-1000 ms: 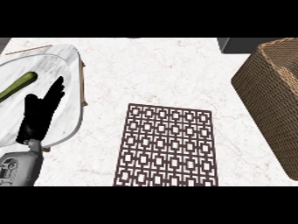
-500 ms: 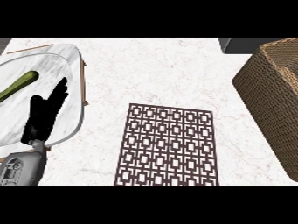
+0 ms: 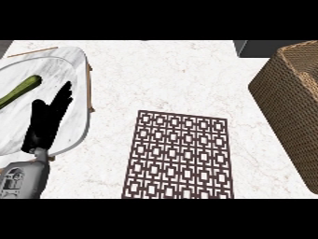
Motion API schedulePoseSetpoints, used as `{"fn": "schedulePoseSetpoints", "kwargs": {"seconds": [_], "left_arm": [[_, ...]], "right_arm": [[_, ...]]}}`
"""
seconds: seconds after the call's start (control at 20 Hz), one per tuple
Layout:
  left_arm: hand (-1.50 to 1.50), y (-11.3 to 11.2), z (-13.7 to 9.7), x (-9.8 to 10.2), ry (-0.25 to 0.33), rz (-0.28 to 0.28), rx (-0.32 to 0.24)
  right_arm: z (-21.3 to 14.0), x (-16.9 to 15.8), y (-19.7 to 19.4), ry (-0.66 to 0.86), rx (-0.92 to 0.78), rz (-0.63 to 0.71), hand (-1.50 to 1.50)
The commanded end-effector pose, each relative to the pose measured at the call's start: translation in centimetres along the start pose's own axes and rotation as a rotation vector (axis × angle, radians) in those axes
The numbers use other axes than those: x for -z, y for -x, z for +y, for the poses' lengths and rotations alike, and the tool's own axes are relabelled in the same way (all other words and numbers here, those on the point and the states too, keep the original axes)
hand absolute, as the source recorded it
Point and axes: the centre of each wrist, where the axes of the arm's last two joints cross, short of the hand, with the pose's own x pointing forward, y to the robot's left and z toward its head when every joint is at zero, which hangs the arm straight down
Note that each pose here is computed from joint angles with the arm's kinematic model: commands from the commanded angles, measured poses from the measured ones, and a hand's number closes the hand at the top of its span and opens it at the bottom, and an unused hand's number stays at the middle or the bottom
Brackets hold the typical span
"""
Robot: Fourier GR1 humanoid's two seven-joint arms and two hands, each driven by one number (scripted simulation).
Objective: Pick the cupcake from the placemat and place it in the basket
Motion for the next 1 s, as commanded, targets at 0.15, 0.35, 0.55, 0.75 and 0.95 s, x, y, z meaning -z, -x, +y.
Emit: {"fn": "schedulePoseSetpoints", "kwargs": {"seconds": [0.15,0.35,0.55,0.75,0.95], "left_arm": [[0.00,-0.9,0.5,0.5,0.020,-0.004,0.005],[0.00,-2.1,1.5,0.6,0.009,-0.002,0.000],[0.00,0.2,0.9,0.7,0.002,0.006,-0.013],[0.00,-0.3,-0.2,-1.4,0.016,-0.003,0.007],[0.00,-0.6,-0.2,0.6,-0.010,-0.009,0.025]], "right_arm": [[4.8,2.1,3.0,-0.096,0.184,0.112,1.50],[7.2,1.3,6.8,-0.077,0.266,0.097,-1.50],[6.1,2.5,5.6,0.007,0.344,0.052,-1.50],[5.3,2.3,6.3,0.125,0.455,0.069,-1.50],[3.1,1.8,7.0,0.297,0.486,0.117,-1.50]]}}
